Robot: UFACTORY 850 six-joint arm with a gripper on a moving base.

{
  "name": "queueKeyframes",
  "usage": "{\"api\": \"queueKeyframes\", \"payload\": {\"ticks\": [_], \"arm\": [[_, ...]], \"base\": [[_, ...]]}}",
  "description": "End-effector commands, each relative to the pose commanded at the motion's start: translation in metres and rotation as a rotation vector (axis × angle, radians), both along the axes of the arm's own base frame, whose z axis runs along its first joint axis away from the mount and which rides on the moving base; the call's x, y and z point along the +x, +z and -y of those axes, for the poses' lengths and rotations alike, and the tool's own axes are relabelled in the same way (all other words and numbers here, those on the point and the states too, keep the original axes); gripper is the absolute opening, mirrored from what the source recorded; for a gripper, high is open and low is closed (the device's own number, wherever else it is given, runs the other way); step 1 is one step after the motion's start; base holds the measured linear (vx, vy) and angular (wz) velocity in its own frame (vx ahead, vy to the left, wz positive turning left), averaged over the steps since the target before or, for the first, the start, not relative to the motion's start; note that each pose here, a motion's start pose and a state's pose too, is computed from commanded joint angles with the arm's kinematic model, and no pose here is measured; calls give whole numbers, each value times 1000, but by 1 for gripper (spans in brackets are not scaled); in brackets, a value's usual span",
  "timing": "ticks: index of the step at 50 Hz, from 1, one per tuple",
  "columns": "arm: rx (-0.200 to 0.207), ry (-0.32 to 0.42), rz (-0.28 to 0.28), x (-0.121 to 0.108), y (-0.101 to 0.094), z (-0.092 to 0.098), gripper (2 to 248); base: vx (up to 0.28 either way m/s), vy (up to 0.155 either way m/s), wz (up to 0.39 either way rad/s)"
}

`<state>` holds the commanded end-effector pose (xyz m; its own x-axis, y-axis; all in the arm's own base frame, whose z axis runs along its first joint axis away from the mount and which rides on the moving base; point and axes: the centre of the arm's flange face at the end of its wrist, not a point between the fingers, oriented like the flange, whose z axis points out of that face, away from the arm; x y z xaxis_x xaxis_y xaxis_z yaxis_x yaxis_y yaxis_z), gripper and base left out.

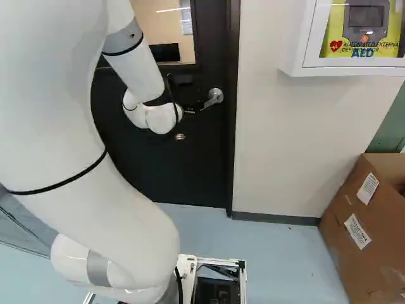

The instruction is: Open the door and move inside

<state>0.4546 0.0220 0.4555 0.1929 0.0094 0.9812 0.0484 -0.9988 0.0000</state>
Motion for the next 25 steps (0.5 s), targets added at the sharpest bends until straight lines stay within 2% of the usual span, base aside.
{"api": "queueKeyframes", "payload": {"ticks": [25], "arm": [[-3, 0, -58, 2, -26, 0, 247]], "base": [[0, 0, 0]]}}
